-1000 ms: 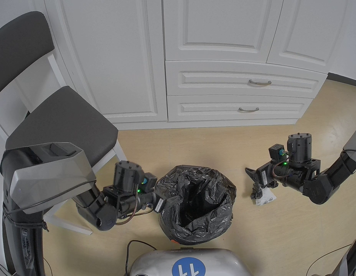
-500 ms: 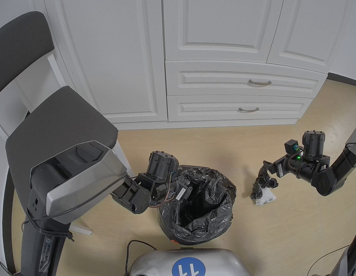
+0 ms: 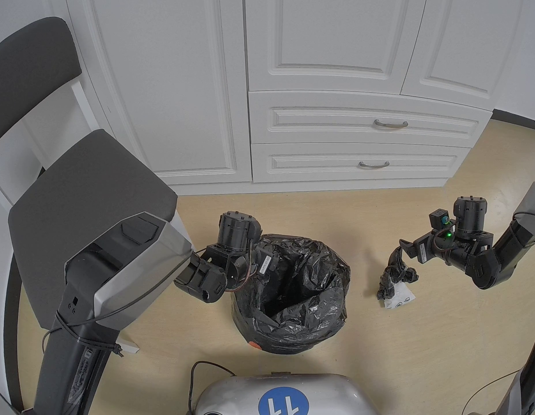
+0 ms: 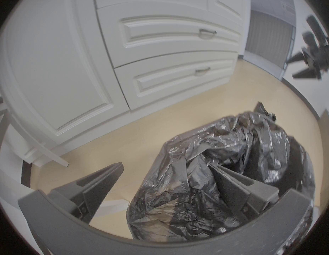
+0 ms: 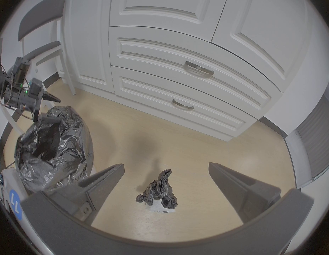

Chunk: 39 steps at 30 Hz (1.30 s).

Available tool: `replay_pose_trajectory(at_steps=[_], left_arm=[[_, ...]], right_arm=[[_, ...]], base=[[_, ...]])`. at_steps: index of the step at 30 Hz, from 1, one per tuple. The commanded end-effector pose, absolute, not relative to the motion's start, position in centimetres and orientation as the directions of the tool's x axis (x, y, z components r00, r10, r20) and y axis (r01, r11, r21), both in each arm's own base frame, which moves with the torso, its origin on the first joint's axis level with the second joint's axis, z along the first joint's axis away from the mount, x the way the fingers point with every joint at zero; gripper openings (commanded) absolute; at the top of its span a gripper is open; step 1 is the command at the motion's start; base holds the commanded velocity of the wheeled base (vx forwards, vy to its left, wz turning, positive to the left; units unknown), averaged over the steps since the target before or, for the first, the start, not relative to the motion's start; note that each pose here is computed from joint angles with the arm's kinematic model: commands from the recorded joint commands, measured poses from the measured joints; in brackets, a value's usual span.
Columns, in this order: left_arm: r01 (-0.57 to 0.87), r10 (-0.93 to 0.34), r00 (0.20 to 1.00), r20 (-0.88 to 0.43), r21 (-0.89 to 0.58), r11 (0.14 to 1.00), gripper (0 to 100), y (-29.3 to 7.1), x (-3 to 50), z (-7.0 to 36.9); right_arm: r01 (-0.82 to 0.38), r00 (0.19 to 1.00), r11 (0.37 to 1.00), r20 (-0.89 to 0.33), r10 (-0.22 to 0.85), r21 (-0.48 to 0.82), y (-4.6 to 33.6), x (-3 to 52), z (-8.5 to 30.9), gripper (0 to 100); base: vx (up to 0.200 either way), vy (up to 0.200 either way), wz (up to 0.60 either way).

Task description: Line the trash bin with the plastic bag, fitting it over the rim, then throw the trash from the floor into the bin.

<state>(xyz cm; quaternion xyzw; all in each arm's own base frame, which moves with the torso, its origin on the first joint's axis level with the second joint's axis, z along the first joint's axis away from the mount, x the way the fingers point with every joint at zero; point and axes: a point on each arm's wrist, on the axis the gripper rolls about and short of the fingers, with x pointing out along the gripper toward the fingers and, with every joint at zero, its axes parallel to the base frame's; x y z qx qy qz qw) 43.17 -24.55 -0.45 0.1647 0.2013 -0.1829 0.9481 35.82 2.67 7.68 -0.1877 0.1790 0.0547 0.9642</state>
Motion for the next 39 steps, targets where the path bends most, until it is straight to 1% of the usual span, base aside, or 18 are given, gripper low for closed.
replay_pose_trajectory(at_steps=[1,10,14,16,17,18,19,22,27,28,29,34,35,39], left_arm=[[0.414,-0.302,0.858,-0.416,0.211,0.886,100,-25.7,43.0,-0.5],[0.455,-0.344,0.84,-0.42,0.198,0.868,100,-27.5,41.4,-0.3],[0.463,-0.351,0.835,-0.423,0.198,0.864,100,-27.5,40.9,-0.8],[0.461,-0.355,0.841,-0.408,0.196,0.866,100,-27.2,40.4,-0.3],[0.462,-0.356,0.84,-0.408,0.196,0.865,100,-27.0,40.0,0.0],[0.462,-0.356,0.84,-0.408,0.196,0.865,100,-26.9,40.0,0.0],[0.464,-0.357,0.838,-0.412,0.196,0.864,100,-26.5,39.3,0.5],[0.469,-0.357,0.833,-0.422,0.197,0.861,100,-25.5,37.8,1.2],[0.461,-0.362,0.846,-0.39,0.195,0.866,100,-24.0,35.7,3.1],[0.461,-0.362,0.846,-0.39,0.195,0.866,100,-24.0,35.7,3.1],[0.452,-0.358,0.853,-0.381,0.195,0.87,100,-23.1,35.0,4.2],[0.441,-0.351,0.859,-0.374,0.19,0.877,100,-21.5,33.4,6.1],[0.434,-0.345,0.862,-0.371,0.19,0.881,100,-20.8,32.9,6.5],[0.428,-0.346,0.869,-0.354,0.186,0.884,100,-20.1,32.1,6.6]], right_arm=[[-0.179,0.923,0.924,-0.384,0.037,-0.339,2.6,36.2,6.8,100],[-0.201,0.919,0.92,-0.391,0.057,-0.338,3.3,36.1,6.6,100],[-0.234,0.916,0.916,-0.39,0.095,-0.327,4.7,35.7,6.8,100],[-0.276,0.909,0.911,-0.391,0.144,-0.307,6.6,35.2,6.8,100],[-0.309,0.902,0.907,-0.39,0.184,-0.286,8.1,34.6,6.8,100],[-0.314,0.901,0.906,-0.391,0.19,-0.283,8.3,34.5,6.8,100],[-0.36,0.886,0.898,-0.394,0.244,-0.253,10.5,33.6,6.5,100],[-0.428,0.857,0.872,-0.413,0.308,-0.237,12.7,32.2,5.8,100],[-0.514,0.809,0.823,-0.456,0.37,-0.244,15.1,30.7,4.6,100],[-0.514,0.809,0.823,-0.456,0.37,-0.244,15.1,30.7,4.6,100],[-0.548,0.79,0.798,-0.469,0.396,-0.249,16.1,30.2,4.1,100],[-0.623,0.739,0.744,-0.494,0.458,-0.241,19.1,29.4,2.5,100],[-0.641,0.723,0.73,-0.506,0.47,-0.237,20.1,29.5,1.6,100],[-0.655,0.713,0.718,-0.506,0.486,-0.234,21.6,30.2,0.4,100]], base=[[0.0,0.0,0.0],[0.0,0.0,0.0],[0.0,0.0,0.0],[0.0,0.0,0.0],[0.0,0.0,0.0],[0.0,0.0,0.0],[0.0,0.0,0.0],[0.0,0.0,0.0],[0.0,0.0,0.0],[0.0,0.0,0.0],[0.0,0.0,0.0],[0.0,0.0,0.0],[0.0,0.0,0.0],[0.0,0.0,0.0]])
